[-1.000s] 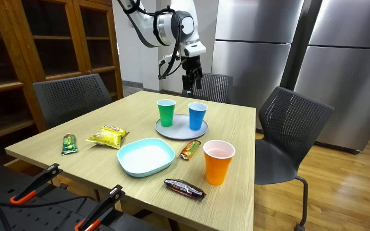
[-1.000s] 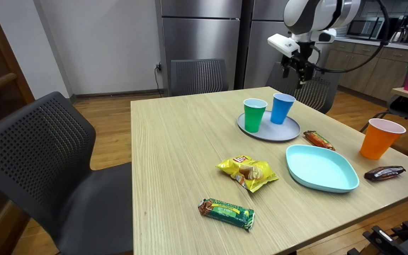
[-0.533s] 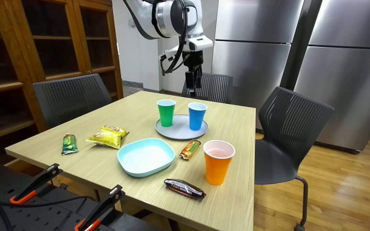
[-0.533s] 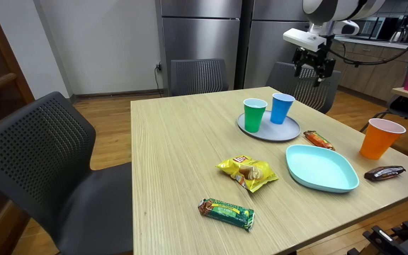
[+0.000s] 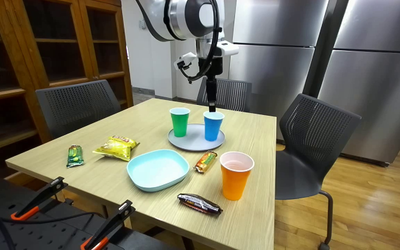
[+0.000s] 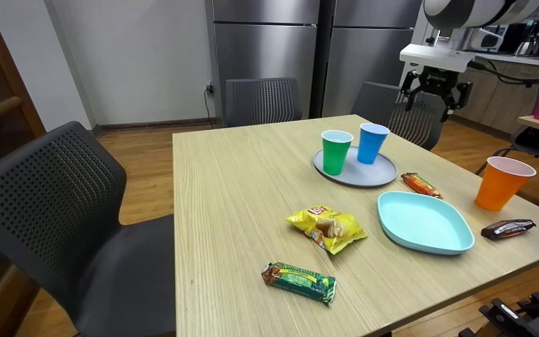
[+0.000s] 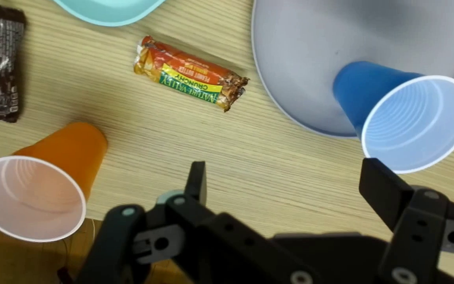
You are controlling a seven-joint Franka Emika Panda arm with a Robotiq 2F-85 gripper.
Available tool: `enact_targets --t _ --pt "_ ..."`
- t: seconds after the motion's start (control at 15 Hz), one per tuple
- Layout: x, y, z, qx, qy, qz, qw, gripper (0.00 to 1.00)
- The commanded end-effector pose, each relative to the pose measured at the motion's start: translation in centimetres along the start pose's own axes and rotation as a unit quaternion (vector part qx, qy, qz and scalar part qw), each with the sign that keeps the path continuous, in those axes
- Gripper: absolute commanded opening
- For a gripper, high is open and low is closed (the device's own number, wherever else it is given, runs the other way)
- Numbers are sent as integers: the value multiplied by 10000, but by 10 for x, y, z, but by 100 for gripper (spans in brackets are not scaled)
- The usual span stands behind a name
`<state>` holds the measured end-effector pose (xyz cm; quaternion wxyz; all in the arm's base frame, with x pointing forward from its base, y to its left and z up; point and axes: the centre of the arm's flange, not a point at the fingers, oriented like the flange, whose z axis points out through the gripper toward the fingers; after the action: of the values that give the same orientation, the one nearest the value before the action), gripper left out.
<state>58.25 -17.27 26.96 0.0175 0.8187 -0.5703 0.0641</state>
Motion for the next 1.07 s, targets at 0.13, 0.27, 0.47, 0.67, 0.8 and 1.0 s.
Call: enact_targets --t 0.13,0.27,0.47,0.67,0.8,1.0 --pt "1 26 20 -400 -26 -1119 9929 100" --pt "2 31 32 -614 33 -1534 9863 100" --pt "2 32 55 -996 73 -2019 9743 100" --pt "-3 32 81 -1322 65 -2328 9635 100" --pt "-10 29 97 -1493 47 -2503 9566 100" --pt "-18 25 119 -1673 15 -2721 9476 100"
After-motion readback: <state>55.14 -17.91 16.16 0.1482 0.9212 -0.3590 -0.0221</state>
